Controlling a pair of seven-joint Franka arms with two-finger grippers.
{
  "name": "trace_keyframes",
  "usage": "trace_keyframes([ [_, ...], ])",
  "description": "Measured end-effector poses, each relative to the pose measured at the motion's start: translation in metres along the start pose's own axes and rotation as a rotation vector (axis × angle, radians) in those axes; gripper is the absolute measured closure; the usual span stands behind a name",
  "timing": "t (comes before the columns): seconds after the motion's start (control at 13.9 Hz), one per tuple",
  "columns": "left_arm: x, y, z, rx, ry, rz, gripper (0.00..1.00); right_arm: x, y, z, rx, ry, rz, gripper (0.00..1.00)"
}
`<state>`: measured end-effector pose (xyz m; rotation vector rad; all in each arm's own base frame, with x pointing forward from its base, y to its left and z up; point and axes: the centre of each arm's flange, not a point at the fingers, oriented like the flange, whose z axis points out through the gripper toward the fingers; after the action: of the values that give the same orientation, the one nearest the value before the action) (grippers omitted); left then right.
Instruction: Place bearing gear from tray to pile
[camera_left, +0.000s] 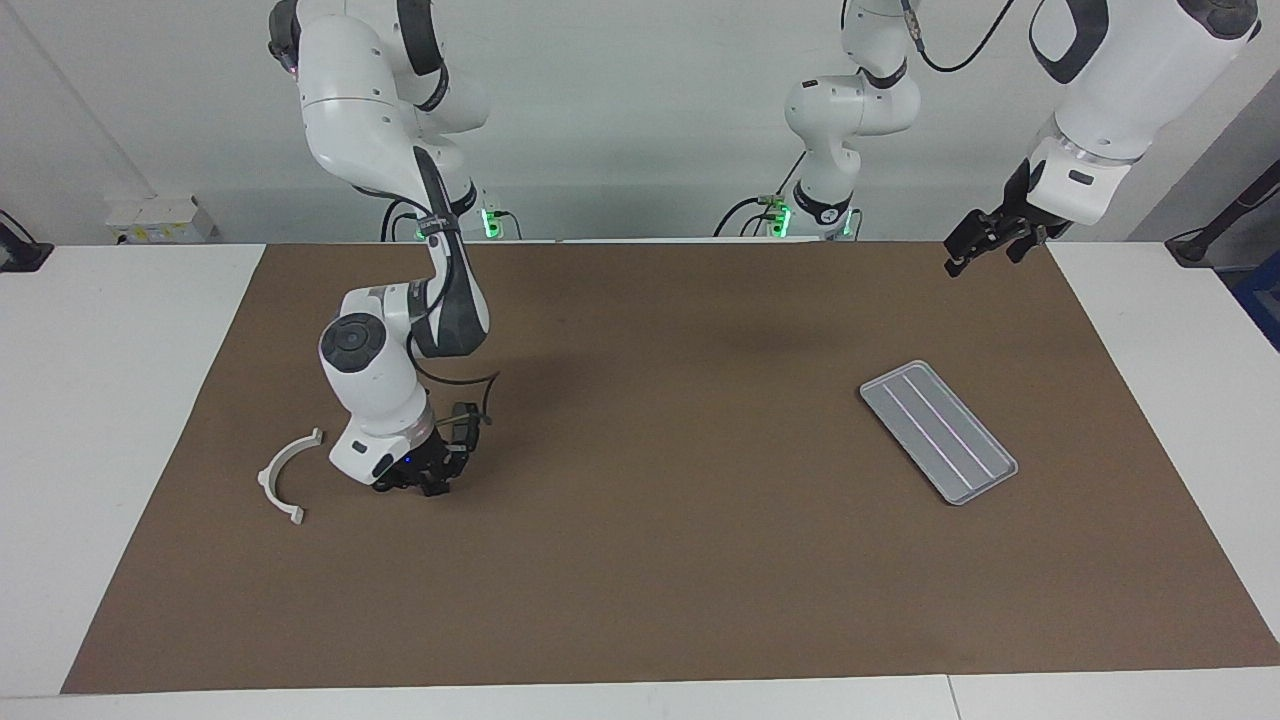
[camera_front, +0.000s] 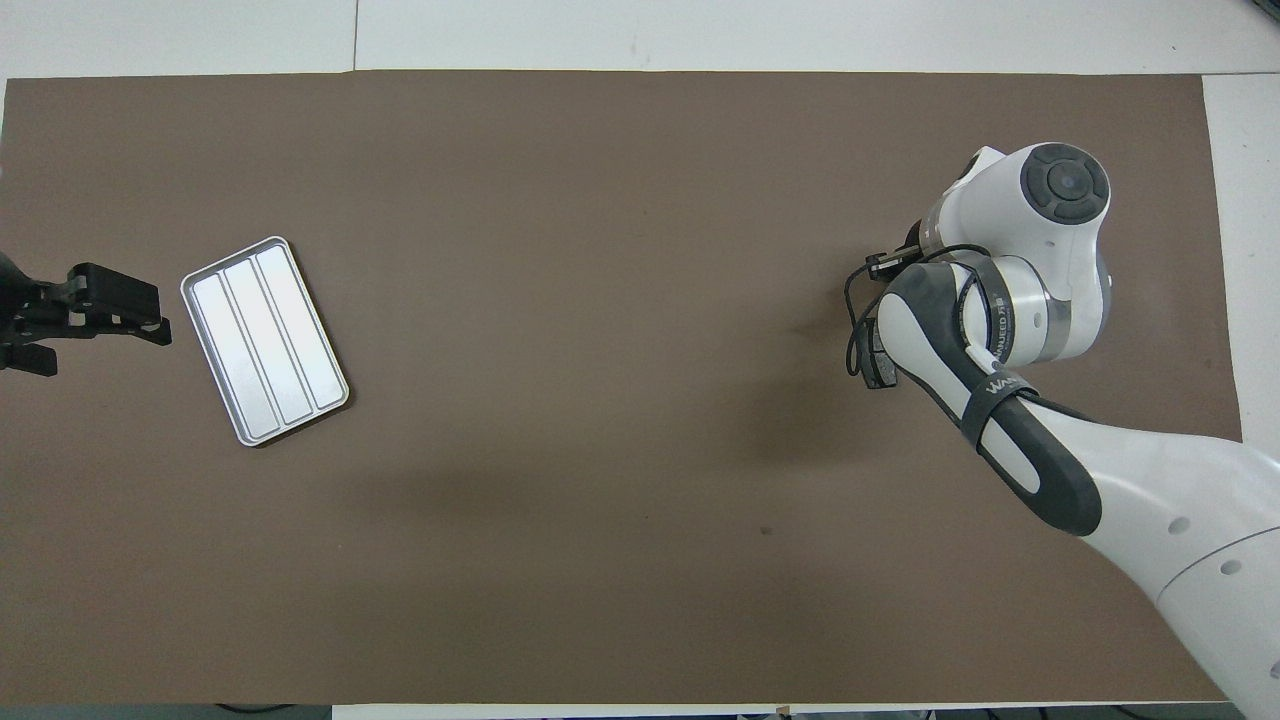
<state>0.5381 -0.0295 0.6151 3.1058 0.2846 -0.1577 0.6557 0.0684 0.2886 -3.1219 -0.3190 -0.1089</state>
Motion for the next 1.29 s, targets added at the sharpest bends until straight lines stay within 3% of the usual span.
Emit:
trace_keyframes([
  [0.07, 0.0, 0.0, 0.0, 0.0, 0.0, 0.0, 0.0, -0.001, 0.0, 0.0, 0.0, 0.004, 0.0, 0.76],
  [0.14, 0.0, 0.0, 0.0, 0.0, 0.0, 0.0, 0.0, -0.002, 0.0, 0.001, 0.0, 0.003, 0.0, 0.69],
  [0.43, 0.0, 0.0, 0.0, 0.0, 0.0, 0.0, 0.0, -0.001, -0.001, -0.004, 0.004, 0.01, 0.004, 0.27],
  [0.57, 0.0, 0.0, 0.0, 0.0, 0.0, 0.0, 0.0, 0.003, -0.003, -0.025, 0.005, 0.012, 0.017, 0.05],
  [0.65, 0.0, 0.0, 0.0, 0.0, 0.0, 0.0, 0.0, 0.006, -0.003, -0.042, 0.005, 0.014, 0.024, 0.0],
  [1.01, 0.0, 0.0, 0.0, 0.0, 0.0, 0.0, 0.0, 0.016, 0.018, -0.156, -0.008, 0.048, 0.061, 0.0],
  [1.29, 0.0, 0.0, 0.0, 0.0, 0.0, 0.0, 0.0, -0.018, 0.05, -0.251, -0.017, 0.056, 0.119, 0.0],
])
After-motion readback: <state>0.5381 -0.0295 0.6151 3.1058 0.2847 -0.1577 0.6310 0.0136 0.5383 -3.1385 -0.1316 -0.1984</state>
